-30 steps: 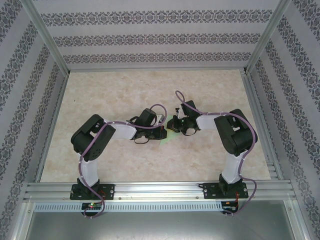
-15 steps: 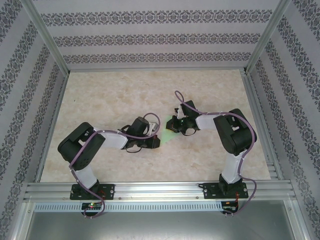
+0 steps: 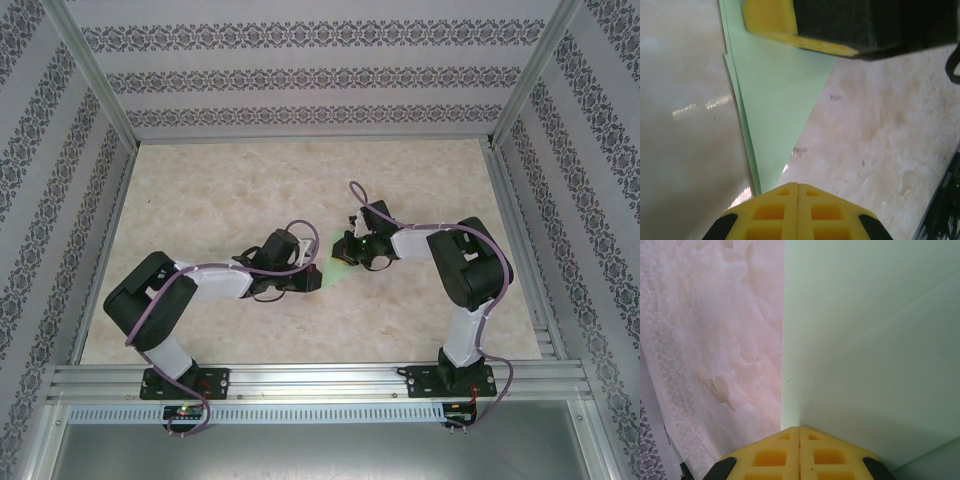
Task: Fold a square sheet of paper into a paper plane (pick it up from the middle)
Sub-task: Fourth fold the wing at the center of the table, then turn over the paper at the center of the table.
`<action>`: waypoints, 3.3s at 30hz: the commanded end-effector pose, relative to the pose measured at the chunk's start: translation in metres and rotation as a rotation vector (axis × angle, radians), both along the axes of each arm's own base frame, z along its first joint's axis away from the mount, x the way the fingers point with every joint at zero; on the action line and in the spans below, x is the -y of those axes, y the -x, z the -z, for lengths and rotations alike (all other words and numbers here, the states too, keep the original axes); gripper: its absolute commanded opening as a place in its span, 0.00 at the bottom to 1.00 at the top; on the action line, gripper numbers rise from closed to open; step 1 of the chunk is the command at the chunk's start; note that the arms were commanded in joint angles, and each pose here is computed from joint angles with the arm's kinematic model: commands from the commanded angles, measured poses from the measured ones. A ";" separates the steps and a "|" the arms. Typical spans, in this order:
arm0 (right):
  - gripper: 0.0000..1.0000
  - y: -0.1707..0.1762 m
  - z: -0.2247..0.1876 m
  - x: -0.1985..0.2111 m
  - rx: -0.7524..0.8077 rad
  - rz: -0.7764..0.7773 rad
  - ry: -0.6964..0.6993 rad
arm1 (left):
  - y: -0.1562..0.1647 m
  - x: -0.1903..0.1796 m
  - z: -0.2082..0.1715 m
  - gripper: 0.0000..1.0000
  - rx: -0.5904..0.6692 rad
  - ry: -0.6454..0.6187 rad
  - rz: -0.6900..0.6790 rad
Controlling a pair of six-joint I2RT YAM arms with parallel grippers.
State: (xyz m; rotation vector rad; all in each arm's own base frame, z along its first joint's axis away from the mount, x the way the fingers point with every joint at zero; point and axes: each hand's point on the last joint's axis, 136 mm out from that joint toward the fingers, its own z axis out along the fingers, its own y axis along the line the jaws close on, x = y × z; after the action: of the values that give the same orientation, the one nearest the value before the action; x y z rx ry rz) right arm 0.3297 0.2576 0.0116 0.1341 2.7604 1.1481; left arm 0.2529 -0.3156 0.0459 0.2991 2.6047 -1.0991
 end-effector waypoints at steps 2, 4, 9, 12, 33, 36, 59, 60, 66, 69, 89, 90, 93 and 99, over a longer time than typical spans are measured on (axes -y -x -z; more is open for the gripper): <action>0.07 0.016 0.039 0.024 -0.094 0.038 0.146 | -0.016 0.019 -0.002 0.00 0.012 0.049 -0.028; 0.07 0.014 0.036 0.022 -0.083 0.037 0.135 | -0.020 0.022 0.003 0.00 0.011 0.048 -0.033; 0.07 0.010 0.025 0.015 -0.046 0.014 0.103 | -0.024 0.019 0.018 0.00 0.001 0.019 -0.054; 0.07 0.004 0.009 0.010 0.006 0.004 0.062 | -0.017 0.012 0.029 0.00 -0.021 -0.006 -0.054; 0.08 0.034 0.007 -0.014 0.045 -0.074 0.003 | 0.004 -0.004 0.043 0.00 -0.093 -0.064 -0.050; 0.07 0.035 0.019 -0.011 0.024 -0.080 0.021 | 0.006 -0.005 0.046 0.00 -0.104 -0.074 -0.053; 0.08 -0.082 0.005 0.070 0.085 0.160 0.101 | 0.036 -0.027 0.073 0.00 -0.252 -0.163 -0.061; 0.08 -0.086 0.005 0.075 0.082 0.173 0.107 | 0.037 -0.027 0.074 0.00 -0.255 -0.164 -0.060; 0.09 -0.104 -0.014 0.083 0.111 0.198 0.097 | 0.034 -0.024 0.068 0.00 -0.243 -0.156 -0.057; 0.11 -0.102 -0.033 0.080 0.138 0.198 0.076 | 0.025 -0.015 0.057 0.00 -0.230 -0.120 -0.060; 0.46 0.004 -0.036 0.022 0.084 0.207 0.148 | -0.051 -0.041 -0.049 0.71 0.080 -0.198 -0.285; 0.46 0.003 -0.035 0.020 0.085 0.206 0.152 | -0.052 -0.047 -0.050 0.74 0.083 -0.216 -0.301; 0.44 0.001 -0.031 0.017 0.083 0.204 0.173 | -0.052 -0.067 -0.052 0.84 0.090 -0.264 -0.342; 0.42 -0.002 -0.027 0.011 0.080 0.183 0.182 | -0.052 -0.100 -0.051 1.00 0.085 -0.283 -0.432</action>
State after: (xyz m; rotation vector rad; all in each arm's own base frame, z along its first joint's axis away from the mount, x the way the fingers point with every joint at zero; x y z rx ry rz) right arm 0.3212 0.2381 0.0316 0.3260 2.7318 0.8376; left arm 0.3083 -0.2395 0.1027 -0.0918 2.5592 -0.6468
